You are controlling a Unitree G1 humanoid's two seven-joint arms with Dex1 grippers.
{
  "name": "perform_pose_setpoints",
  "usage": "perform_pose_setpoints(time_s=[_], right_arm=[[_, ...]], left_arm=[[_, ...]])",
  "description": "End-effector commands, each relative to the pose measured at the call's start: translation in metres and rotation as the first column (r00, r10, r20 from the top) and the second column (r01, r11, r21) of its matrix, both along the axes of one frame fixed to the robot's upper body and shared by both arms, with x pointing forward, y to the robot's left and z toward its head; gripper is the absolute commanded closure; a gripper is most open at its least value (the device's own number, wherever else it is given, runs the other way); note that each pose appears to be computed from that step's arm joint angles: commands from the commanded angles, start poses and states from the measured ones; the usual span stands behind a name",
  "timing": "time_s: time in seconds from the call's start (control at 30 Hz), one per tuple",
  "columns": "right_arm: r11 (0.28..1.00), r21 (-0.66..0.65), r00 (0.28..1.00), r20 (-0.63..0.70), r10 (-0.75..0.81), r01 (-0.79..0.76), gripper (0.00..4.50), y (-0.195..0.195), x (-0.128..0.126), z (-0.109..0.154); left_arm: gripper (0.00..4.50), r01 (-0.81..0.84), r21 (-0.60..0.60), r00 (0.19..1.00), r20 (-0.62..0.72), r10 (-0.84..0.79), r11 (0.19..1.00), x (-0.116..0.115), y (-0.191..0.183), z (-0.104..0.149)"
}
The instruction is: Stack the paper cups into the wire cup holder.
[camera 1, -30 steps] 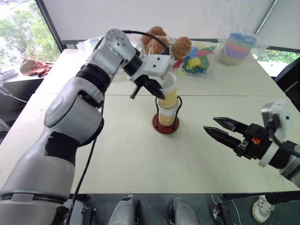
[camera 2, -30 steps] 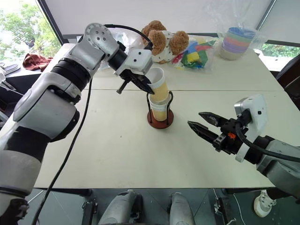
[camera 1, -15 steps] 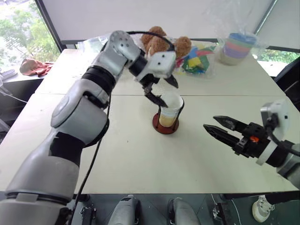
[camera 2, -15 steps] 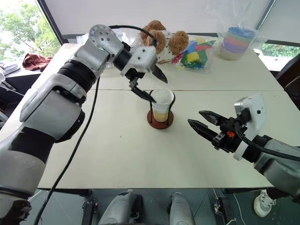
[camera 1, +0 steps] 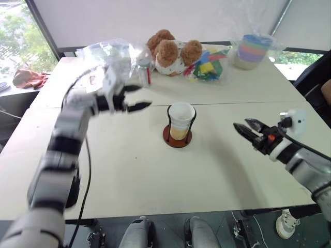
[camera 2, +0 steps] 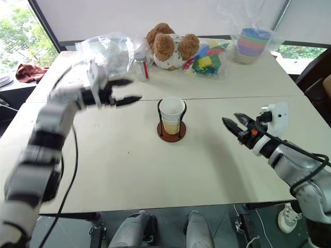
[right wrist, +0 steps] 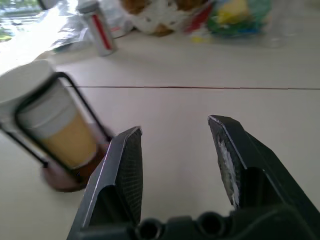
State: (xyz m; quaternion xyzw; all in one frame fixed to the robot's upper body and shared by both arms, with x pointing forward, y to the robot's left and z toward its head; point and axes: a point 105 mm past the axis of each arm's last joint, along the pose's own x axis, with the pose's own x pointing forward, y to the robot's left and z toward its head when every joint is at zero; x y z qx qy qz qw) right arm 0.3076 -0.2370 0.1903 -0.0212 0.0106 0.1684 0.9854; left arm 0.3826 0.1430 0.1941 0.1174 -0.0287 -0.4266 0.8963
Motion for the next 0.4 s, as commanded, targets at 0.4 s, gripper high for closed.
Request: perform_pose_setpoints(time_s=[0.4], right_arm=[[0.973,0.004,0.967,0.107,-0.230,0.231,2.21,-0.027,0.031,-0.037]], left_arm=[[0.64,-0.511,-0.280,0.855,-0.068,0.514,0.813,-0.044,0.025,-0.045]])
